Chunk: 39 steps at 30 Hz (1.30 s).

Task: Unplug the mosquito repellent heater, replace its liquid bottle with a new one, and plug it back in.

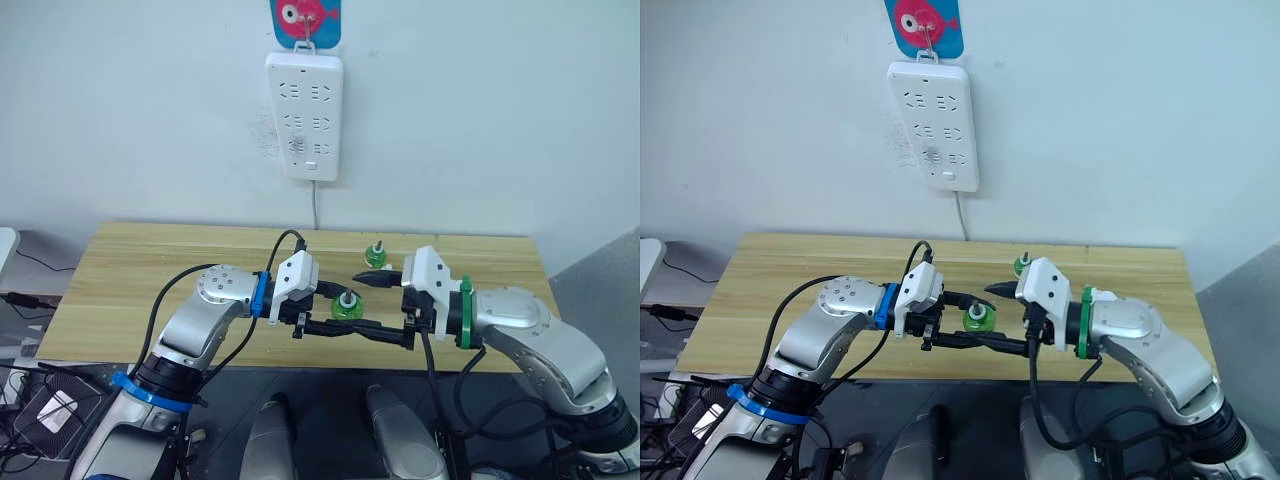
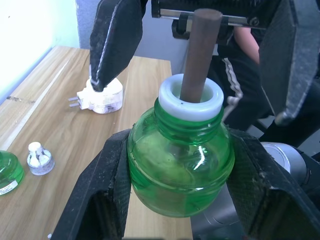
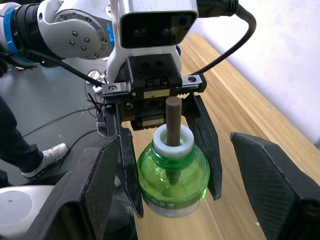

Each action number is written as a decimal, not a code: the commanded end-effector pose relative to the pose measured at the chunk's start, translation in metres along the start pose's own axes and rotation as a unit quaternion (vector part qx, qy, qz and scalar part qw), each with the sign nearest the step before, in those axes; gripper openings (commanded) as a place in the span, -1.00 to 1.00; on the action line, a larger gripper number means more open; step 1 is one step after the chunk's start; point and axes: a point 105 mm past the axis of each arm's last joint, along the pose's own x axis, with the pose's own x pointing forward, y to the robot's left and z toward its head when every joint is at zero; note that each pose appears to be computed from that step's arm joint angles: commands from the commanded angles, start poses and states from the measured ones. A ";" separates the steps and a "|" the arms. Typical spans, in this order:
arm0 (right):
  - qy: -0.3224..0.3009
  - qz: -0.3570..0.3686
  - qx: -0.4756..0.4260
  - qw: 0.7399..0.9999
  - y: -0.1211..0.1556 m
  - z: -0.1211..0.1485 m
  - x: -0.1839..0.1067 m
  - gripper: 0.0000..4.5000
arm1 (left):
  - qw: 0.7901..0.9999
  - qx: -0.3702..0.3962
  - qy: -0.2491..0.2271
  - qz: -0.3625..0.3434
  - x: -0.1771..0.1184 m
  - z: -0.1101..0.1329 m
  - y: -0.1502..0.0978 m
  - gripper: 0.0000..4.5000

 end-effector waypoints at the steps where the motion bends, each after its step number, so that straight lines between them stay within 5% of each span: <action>1: -0.005 0.010 -0.018 1.000 0.003 0.003 0.000 0.20 | 1.000 0.023 -0.020 -0.002 0.002 0.015 0.001 0.02; 6: 0.000 0.016 -0.022 1.000 0.004 0.000 0.002 -0.61 | 0.999 0.023 -0.026 0.005 0.003 0.019 0.004 0.02; 7: 0.000 0.018 -0.023 1.000 0.004 0.000 0.002 -0.64 | 0.999 0.023 -0.028 0.006 0.003 0.019 0.004 0.02; 18: -0.011 0.016 -0.024 1.000 -0.001 0.006 0.001 -0.64 | 0.998 0.013 -0.029 0.049 0.004 0.015 0.013 0.02; 25: -0.033 -0.004 -0.018 0.999 -0.011 0.017 -0.009 -0.64 | 0.997 -0.018 -0.025 0.075 -0.002 0.003 0.018 1.00; 27: -0.048 -0.016 0.001 0.999 -0.017 0.024 -0.015 -0.64 | 0.993 -0.072 -0.036 0.084 -0.006 -0.003 0.017 1.00; 33: -0.105 -0.080 0.120 0.984 -0.040 0.033 -0.034 -0.64 | 0.970 -0.181 -0.110 0.118 -0.011 0.004 0.015 1.00; 37: -0.185 -0.143 0.258 0.937 -0.057 0.030 -0.044 -0.64 | 0.912 -0.284 -0.262 0.135 -0.012 0.032 0.013 1.00; 39: -0.209 -0.151 0.296 0.920 -0.059 0.032 -0.045 -0.64 | 0.892 -0.320 -0.290 0.131 -0.012 0.037 0.011 1.00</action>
